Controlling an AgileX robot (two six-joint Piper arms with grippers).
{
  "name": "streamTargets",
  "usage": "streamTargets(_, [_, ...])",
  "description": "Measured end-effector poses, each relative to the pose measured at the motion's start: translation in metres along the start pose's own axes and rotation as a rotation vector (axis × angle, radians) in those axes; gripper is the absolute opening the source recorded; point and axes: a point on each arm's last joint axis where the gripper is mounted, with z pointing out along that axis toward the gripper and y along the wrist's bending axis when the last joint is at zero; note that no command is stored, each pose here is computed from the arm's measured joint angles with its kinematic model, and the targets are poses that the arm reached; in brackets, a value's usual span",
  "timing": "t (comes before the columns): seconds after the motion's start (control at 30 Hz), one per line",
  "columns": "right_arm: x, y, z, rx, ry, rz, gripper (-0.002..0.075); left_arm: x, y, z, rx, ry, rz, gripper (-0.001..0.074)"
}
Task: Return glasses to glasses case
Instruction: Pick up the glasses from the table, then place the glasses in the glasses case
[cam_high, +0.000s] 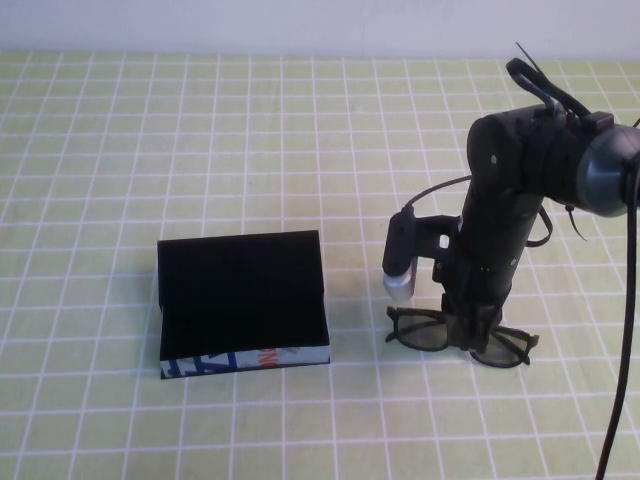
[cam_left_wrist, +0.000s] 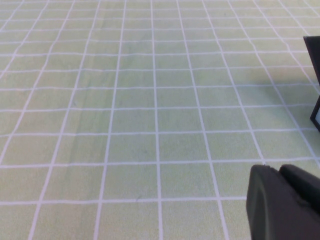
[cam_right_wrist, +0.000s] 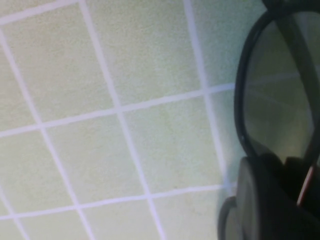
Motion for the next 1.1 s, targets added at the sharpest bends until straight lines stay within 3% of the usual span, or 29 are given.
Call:
streamTargets(0.27, [-0.021,0.043,-0.056,0.103,-0.043,-0.079,0.0054,0.0,0.0,0.0,0.0,0.0,0.0,-0.0002])
streamTargets(0.53, [-0.092,0.074,-0.08,0.204,-0.107,-0.266,0.0053,0.0,0.0,0.0,0.0,0.0,0.0,-0.0002])
streamTargets(0.83, [-0.164,0.081,-0.057,0.251,-0.133,-0.422,0.0053,0.0,0.0,0.0,0.0,0.0,0.0,-0.0002])
streamTargets(1.1, [-0.182,0.075,-0.033,0.24,-0.116,-0.46,0.0053,0.0,0.0,0.0,0.0,0.0,0.0,-0.0002])
